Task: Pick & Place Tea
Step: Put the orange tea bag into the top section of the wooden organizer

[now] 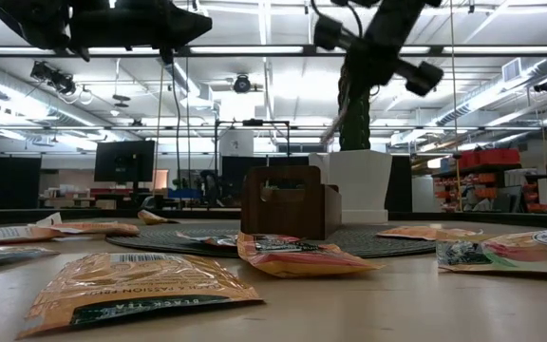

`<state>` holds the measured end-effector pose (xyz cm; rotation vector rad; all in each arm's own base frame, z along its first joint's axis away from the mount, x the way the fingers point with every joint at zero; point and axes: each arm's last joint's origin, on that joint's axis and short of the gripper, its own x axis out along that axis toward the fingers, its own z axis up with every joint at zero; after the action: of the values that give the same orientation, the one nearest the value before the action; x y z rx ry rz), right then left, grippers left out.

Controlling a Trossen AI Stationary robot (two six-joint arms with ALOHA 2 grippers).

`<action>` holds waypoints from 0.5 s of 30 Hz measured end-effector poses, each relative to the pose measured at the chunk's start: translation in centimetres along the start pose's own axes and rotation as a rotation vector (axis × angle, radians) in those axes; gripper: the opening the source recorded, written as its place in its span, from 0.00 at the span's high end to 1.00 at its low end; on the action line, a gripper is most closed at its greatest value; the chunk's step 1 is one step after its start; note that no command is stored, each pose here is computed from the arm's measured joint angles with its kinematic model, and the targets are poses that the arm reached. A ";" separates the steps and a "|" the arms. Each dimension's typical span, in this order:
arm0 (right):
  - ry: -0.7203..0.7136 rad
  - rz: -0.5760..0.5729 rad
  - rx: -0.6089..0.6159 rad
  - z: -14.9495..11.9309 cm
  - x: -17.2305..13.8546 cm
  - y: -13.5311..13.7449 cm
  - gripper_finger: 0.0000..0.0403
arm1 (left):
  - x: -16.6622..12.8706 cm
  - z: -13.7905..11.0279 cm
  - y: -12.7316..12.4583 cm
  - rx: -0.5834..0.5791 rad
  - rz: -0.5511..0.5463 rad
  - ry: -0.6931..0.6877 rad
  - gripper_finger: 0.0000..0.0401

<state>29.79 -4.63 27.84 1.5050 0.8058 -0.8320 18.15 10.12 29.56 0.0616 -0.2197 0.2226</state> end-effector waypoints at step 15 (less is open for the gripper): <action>0.034 0.037 0.150 4.5 2.7 -2.2 1.00 | 0.0 -0.2 0.0 -0.052 0.000 0.019 0.85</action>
<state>28.97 -8.84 24.07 1.6653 0.7516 -0.8562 18.20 10.13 29.37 0.0076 -0.2066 0.2174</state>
